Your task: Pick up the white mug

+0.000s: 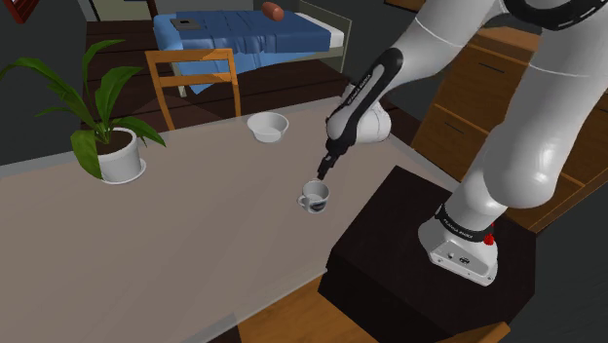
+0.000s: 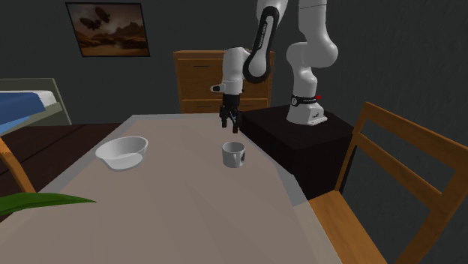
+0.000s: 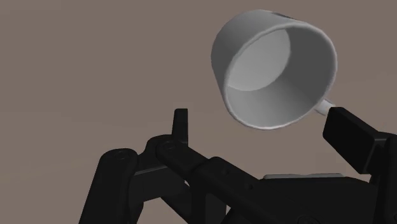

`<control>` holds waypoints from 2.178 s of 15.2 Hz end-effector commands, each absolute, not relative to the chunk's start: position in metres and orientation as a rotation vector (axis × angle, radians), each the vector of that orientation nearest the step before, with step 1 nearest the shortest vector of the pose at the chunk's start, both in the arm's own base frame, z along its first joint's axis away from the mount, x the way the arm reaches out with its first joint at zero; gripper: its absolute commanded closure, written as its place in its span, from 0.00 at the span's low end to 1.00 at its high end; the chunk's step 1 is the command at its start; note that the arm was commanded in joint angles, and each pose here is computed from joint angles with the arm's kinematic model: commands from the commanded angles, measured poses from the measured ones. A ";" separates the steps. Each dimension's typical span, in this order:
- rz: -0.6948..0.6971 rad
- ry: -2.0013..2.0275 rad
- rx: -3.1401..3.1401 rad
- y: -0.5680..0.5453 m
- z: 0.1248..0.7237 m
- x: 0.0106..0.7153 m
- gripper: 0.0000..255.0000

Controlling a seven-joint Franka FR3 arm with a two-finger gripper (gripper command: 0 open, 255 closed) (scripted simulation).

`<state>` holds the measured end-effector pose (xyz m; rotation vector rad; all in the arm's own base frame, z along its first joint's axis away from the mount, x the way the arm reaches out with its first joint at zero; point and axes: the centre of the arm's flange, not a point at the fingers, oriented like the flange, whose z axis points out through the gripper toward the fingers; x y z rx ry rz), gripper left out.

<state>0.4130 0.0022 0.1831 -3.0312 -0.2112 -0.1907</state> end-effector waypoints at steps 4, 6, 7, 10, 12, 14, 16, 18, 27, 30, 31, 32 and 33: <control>-0.192 -0.221 -3.041 0.003 0.128 0.424 0.00; -0.192 -0.221 -3.041 0.003 0.117 0.424 0.00; -0.192 -0.221 -3.041 0.003 0.112 0.424 0.00; -0.192 -0.221 -3.041 0.003 0.096 0.424 0.00; -0.192 -0.221 -3.041 0.003 0.088 0.424 0.00; -0.192 -0.221 -3.041 0.003 0.088 0.423 1.00; -0.192 -0.221 -3.041 0.003 0.088 0.423 1.00; -0.192 -0.220 -3.041 0.003 0.088 0.423 1.00; -0.192 -0.221 -3.041 0.003 0.109 0.424 1.00; -0.192 -0.221 -3.041 0.003 0.125 0.424 1.00; -0.192 -0.221 -3.041 0.003 0.130 0.424 1.00; -0.192 -0.221 -3.041 0.003 0.135 0.424 1.00; -0.192 -0.221 -3.041 0.003 0.141 0.424 1.00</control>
